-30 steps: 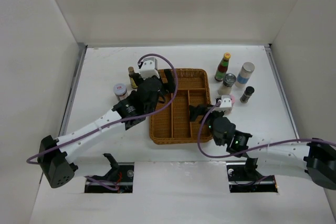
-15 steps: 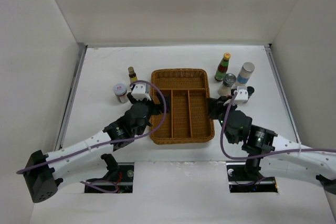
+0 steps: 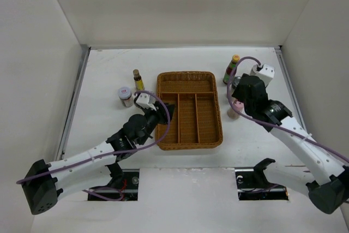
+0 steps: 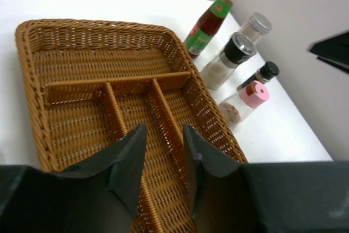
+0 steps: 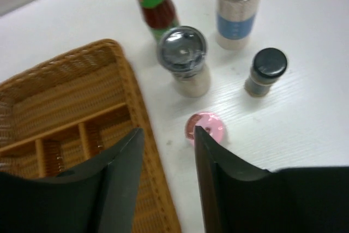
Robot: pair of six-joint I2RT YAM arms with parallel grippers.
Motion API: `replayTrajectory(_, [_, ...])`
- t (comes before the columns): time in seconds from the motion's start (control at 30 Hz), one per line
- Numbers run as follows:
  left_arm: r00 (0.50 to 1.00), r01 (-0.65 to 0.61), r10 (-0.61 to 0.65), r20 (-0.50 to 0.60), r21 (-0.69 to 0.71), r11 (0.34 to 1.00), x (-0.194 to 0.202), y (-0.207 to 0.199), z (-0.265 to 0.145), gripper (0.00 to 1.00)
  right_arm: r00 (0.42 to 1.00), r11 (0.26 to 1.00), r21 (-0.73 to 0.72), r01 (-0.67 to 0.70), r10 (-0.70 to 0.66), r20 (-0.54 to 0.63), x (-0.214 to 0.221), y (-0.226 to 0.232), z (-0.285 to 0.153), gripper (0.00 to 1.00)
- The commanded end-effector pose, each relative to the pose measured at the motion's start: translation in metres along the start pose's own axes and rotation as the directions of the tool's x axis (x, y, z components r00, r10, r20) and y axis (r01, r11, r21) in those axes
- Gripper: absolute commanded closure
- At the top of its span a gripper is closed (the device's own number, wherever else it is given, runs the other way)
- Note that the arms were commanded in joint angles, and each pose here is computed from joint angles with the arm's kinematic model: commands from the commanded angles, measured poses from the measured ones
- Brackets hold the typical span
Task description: Organize the condiment bottles
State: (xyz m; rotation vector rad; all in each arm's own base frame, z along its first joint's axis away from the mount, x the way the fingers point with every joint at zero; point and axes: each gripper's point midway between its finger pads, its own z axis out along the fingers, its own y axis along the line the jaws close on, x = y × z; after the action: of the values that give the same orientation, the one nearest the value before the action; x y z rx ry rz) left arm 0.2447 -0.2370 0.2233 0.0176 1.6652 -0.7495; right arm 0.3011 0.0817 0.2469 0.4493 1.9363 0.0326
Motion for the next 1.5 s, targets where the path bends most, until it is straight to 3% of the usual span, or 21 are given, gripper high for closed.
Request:
replayTrajectory(0.0, [0.997, 0.040, -0.045, 0.059, 0.081, 0.996, -0.008, -0.016, -0.002, 0.66, 0.997, 0.997, -0.027, 0.076, -0.077, -0.019, -0.010, 0.002, 0.016, 0.39])
replayTrajectory(0.03, [0.996, 0.045, -0.051, 0.068, 0.088, 0.995, -0.007, -0.016, -0.003, 0.63, 0.995, 0.995, -0.026, 0.098, -0.099, -0.016, -0.012, 0.002, 0.023, 0.29])
replayTrajectory(0.13, [0.996, 0.050, -0.058, 0.070, 0.118, 0.992, -0.005, -0.023, -0.005, 0.60, 0.992, 0.992, -0.004, 0.123, -0.123, -0.007, -0.020, -0.002, 0.041, 0.15])
replayTrajectory(0.3, [0.994, 0.056, -0.070, 0.083, 0.155, 0.986, -0.007, -0.035, -0.004, 0.54, 0.985, 0.986, -0.031, 0.164, -0.165, -0.046, -0.020, 0.010, 0.074, 0.05])
replayTrajectory(0.4, [0.993, 0.065, -0.079, 0.088, 0.158, 0.985, -0.011, -0.039, 0.000, 0.48, 0.978, 0.980, -0.031, 0.197, -0.199, -0.059, -0.016, 0.015, 0.091, 0.03])
replayTrajectory(0.67, [0.977, 0.101, -0.131, 0.169, 0.176, 0.979, -0.030, -0.036, 0.004, 0.47, 0.982, 0.985, 0.036, 0.169, -0.165, -0.094, -0.011, -0.005, 0.137, 0.01])
replayTrajectory(1.03, [0.978, 0.094, -0.119, 0.171, 0.146, 0.985, -0.009, -0.007, 0.002, 0.45, 0.975, 0.984, 0.013, 0.176, -0.173, -0.142, 0.014, -0.003, 0.163, 0.00])
replayTrajectory(1.17, [0.980, 0.092, -0.110, 0.164, 0.116, 0.989, -0.004, 0.003, 0.006, 0.45, 0.969, 0.985, -0.007, 0.173, -0.171, -0.179, 0.027, 0.001, 0.172, 0.07])
replayTrajectory(1.23, [0.980, 0.090, -0.108, 0.166, 0.112, 0.990, -0.004, 0.004, 0.006, 0.45, 0.972, 0.986, 0.000, 0.168, -0.166, -0.168, 0.025, 0.000, 0.174, 0.16])
replayTrajectory(1.27, [0.980, 0.091, -0.108, 0.168, 0.109, 0.990, -0.005, 0.005, 0.007, 0.45, 0.974, 0.986, 0.006, 0.165, -0.162, -0.161, 0.024, 0.000, 0.174, 0.25])
replayTrajectory(1.33, [0.980, 0.090, -0.107, 0.170, 0.103, 0.991, -0.005, 0.007, 0.007, 0.45, 0.981, 0.987, 0.029, 0.161, -0.157, -0.112, 0.011, 0.001, 0.167, 0.37])
replayTrajectory(1.47, [0.982, 0.086, -0.101, 0.160, 0.095, 0.992, -0.001, 0.009, 0.010, 0.45, 0.986, 0.985, 0.044, 0.164, -0.165, 0.026, -0.028, 0.015, 0.134, 0.45])
